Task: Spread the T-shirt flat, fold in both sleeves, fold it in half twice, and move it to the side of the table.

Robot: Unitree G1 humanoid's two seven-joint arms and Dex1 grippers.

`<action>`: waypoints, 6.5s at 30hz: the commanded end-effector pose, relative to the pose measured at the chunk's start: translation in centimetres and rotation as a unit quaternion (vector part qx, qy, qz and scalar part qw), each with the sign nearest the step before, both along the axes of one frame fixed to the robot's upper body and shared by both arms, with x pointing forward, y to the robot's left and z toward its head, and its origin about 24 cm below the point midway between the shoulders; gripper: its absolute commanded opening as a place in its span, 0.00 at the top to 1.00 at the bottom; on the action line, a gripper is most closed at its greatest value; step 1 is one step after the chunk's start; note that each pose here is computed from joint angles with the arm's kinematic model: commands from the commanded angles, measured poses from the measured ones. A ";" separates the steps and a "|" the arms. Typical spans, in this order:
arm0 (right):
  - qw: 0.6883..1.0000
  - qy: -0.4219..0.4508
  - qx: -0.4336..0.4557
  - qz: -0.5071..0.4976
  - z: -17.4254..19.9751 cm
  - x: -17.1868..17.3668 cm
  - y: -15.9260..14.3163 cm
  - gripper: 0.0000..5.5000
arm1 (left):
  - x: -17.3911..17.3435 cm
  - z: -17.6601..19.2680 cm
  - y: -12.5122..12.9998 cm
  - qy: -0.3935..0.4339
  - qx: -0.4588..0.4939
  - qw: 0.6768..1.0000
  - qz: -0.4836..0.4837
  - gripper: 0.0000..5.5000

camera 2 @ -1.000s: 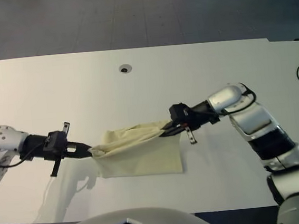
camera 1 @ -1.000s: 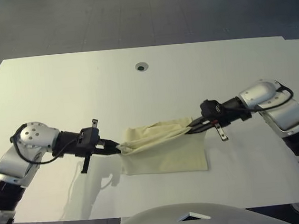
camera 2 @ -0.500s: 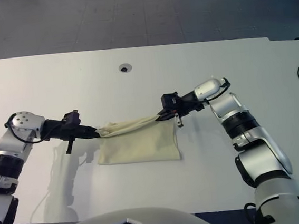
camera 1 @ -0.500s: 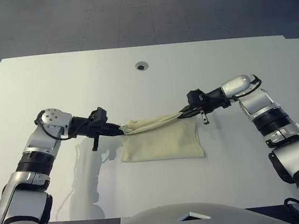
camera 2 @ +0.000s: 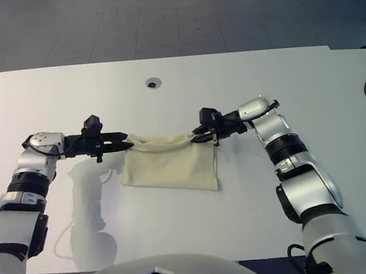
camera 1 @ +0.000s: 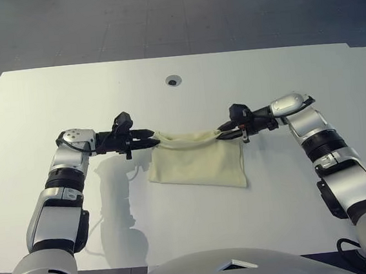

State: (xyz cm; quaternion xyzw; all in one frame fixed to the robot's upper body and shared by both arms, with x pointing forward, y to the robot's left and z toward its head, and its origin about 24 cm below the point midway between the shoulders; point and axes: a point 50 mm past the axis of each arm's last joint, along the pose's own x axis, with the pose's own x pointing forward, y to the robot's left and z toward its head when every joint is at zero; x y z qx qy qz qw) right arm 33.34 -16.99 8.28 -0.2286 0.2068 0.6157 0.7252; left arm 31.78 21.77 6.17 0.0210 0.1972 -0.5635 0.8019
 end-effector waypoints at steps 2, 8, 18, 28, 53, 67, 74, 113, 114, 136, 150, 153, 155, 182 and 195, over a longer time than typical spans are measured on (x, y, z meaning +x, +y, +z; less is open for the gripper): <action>0.995 -0.004 0.035 -0.091 1.6 1.6 -1.1 0.68 | 1.7 0.0 -0.4 0.008 -0.022 0.995 0.096 0.54; 0.979 -0.012 0.039 -0.198 1.5 2.6 -3.0 0.51 | 2.5 -0.9 -0.4 -0.011 0.006 0.985 0.174 0.36; 0.977 -0.050 0.153 -0.137 2.9 -0.3 0.1 0.36 | 2.1 5.0 2.3 -0.190 -0.095 0.947 0.240 0.05; 0.976 0.058 0.198 -0.071 1.8 -4.6 3.9 0.64 | -6.2 5.4 -0.8 -0.143 -0.080 0.986 0.021 0.15; 0.950 0.163 0.206 -0.170 -4.7 0.0 9.7 1.00 | -9.1 -3.1 -2.6 -0.059 0.099 0.990 -0.080 0.97; 0.936 0.189 0.179 -0.238 -6.9 0.1 6.8 1.00 | -7.1 -2.0 -1.7 -0.079 0.047 0.995 -0.031 0.99; 0.920 0.187 0.260 -0.226 -4.6 1.0 6.8 1.00 | -6.9 1.8 -2.1 -0.119 -0.036 0.991 -0.047 0.96; 0.911 0.168 0.204 -0.318 -6.5 1.1 10.9 1.00 | -13.3 4.5 -2.4 -0.187 -0.043 0.978 0.086 0.02; 0.901 0.174 0.203 -0.342 -6.8 1.2 10.5 1.00 | -13.3 4.4 -2.4 -0.186 -0.042 0.978 0.086 0.02; 0.741 0.081 0.101 -0.658 -7.8 0.6 -7.8 1.00 | -13.5 4.3 -2.6 -0.200 -0.043 0.974 0.097 0.02; 0.725 0.016 0.071 -0.685 -5.7 0.4 -12.0 1.00 | -13.4 4.2 -2.6 -0.202 -0.045 0.973 0.098 0.02; 0.750 0.001 0.091 -0.656 -5.0 1.3 -10.8 1.00 | -13.4 4.2 -2.6 -0.202 -0.045 0.973 0.098 0.02; 0.758 -0.010 0.114 -0.642 -4.1 2.0 -10.3 1.00 | -13.4 4.2 -2.6 -0.201 -0.045 0.974 0.097 0.02; 0.730 -0.290 0.280 -0.552 0.4 -10.8 -2.4 0.44 | -10.7 3.2 -4.4 -0.294 -0.069 0.860 0.412 0.02; 0.786 -0.229 0.209 -0.535 -3.1 -15.7 3.5 0.07 | -12.7 2.4 -6.4 -0.345 -0.020 0.831 0.436 0.26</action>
